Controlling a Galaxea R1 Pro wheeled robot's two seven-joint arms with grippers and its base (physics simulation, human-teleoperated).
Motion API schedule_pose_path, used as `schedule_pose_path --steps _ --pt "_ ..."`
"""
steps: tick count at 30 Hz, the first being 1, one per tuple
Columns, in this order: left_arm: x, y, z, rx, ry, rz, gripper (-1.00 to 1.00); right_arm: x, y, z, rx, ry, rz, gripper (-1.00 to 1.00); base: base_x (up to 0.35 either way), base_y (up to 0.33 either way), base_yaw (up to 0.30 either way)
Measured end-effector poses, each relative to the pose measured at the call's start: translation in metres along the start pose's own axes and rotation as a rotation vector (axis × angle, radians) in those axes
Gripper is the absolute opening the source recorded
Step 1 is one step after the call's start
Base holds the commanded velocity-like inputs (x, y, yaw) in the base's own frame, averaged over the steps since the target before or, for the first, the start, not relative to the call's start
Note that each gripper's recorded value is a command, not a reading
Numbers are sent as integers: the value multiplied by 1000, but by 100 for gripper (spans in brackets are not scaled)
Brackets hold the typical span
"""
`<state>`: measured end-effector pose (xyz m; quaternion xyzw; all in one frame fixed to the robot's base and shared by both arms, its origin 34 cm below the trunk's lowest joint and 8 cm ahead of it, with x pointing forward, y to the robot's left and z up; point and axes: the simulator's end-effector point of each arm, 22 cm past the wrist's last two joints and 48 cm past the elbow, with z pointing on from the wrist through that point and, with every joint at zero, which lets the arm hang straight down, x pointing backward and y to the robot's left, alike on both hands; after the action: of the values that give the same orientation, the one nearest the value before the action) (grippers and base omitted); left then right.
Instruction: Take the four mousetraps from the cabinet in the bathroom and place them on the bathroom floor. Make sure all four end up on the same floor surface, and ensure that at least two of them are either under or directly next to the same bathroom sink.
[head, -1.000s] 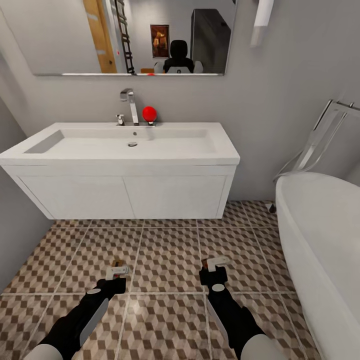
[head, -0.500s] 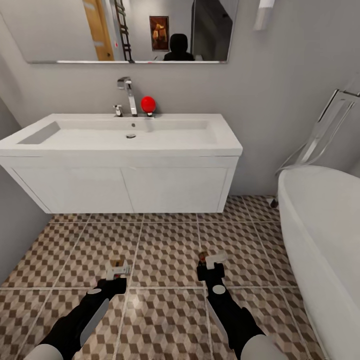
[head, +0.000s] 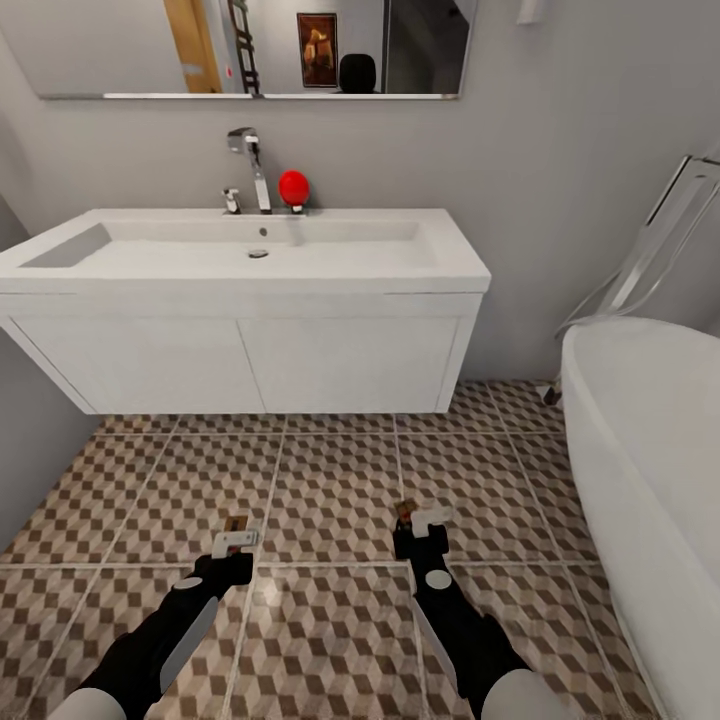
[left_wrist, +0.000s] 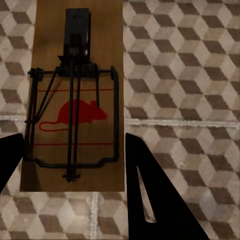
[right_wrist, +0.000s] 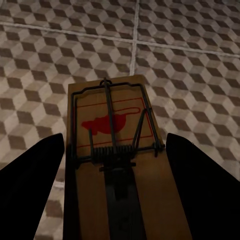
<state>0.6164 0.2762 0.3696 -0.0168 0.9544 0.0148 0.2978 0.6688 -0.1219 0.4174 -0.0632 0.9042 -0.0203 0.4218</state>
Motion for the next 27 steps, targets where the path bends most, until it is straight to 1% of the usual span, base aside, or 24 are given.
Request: schedule_pose_path --steps 3,9,14,16,18,19,20,21,22,24,27 --pt "3 0 6 0 -17 -4 -100 7 1 4 0 -1 2 -100 0 0 0" --pt "2 -1 7 1 -25 -6 -100 8 2 5 0 -1 1 -100 0 0 0" --pt "3 1 7 -4 -21 -9 -100 -1 4 5 -9 -32 6 -100 0 0 0" --pt "12 5 8 -12 11 -10 -100 -2 5 5 -17 -39 8 -100 0 0 0" --pt "36 9 8 -20 119 1 -100 -4 5 6 -20 -23 -1 -100 0 0 0" --pt "39 10 7 -20 146 4 -100 -7 5 8 -19 -17 -5 -100 0 0 0" --pt "39 10 7 -21 187 12 -100 -14 3 11 -17 -6 -14 -100 0 0 0" --pt "35 10 8 -21 202 15 -100 -19 2 14 -15 1 -19 -100 0 0 0" --pt "20 10 9 -21 212 21 -100 -27 -1 18 -12 15 -29 -100 0 0 0" --pt "-20 12 15 -26 198 23 -100 -42 -5 25 -6 29 -44 -100 0 0 0" --pt "-60 20 22 -47 187 17 -100 -58 -8 30 0 26 -52 -100 0 0 0"
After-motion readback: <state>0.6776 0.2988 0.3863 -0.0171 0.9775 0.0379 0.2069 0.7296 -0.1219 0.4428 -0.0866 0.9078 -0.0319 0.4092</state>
